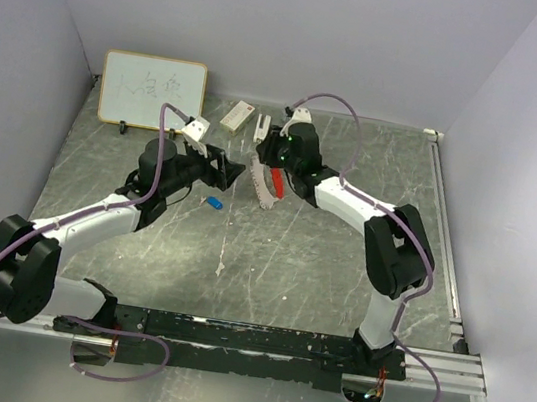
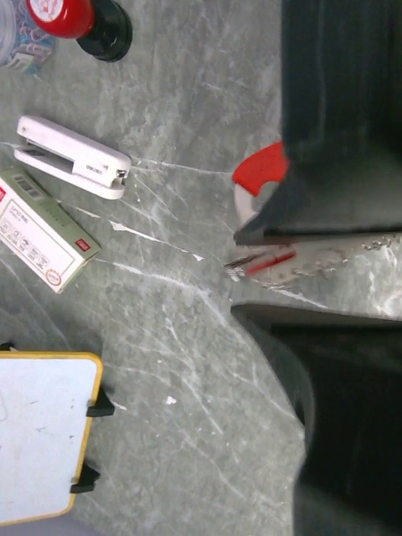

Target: Put the keys on the keyring

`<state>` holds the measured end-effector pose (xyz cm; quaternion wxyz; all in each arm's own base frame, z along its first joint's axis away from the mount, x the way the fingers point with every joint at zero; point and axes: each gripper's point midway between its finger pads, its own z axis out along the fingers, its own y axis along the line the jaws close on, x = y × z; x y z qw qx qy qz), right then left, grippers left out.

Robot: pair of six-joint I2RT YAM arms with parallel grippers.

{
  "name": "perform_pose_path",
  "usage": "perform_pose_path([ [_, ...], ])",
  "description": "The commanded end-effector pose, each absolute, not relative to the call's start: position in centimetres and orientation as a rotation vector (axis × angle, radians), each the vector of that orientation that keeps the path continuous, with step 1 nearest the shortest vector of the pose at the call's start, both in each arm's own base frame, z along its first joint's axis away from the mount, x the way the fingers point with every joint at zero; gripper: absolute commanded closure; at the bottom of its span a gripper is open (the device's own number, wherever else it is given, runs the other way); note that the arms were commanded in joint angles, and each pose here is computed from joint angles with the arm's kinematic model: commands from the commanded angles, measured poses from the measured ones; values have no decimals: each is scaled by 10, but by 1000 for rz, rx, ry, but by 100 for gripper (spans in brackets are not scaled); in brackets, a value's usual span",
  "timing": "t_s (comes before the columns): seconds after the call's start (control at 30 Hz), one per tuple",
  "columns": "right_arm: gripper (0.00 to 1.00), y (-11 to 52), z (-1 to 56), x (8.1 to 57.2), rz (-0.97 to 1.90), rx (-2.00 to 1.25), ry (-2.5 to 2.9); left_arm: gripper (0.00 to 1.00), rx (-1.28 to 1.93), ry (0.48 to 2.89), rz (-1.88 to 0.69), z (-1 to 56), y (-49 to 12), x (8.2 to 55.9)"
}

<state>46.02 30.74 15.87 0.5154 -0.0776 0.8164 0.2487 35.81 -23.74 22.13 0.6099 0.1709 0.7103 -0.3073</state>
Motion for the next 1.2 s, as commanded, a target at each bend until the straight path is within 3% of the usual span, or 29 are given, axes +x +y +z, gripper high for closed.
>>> perform_pose_path([
  [0.0, 55, 311, 171, 467, 646, -173, 1902, 16, 390, 1611, -734, 228, -238, 358],
  [0.1, 40, 304, 174, 463, 636, -166, 1893, 16, 388, 1609, -733, 229, -237, 357],
  [0.2, 36, 296, 178, 456, 622, -156, 1891, 18, 387, 1604, -739, 231, -237, 357],
  [0.7, 37, 252, 136, 384, 573, -158, 2065, 30, 396, 1635, -803, 221, -246, 354],
  [1.17, 42, 264, 132, 370, 624, -235, 2097, 29, 330, 1765, -744, 196, -239, 366],
])
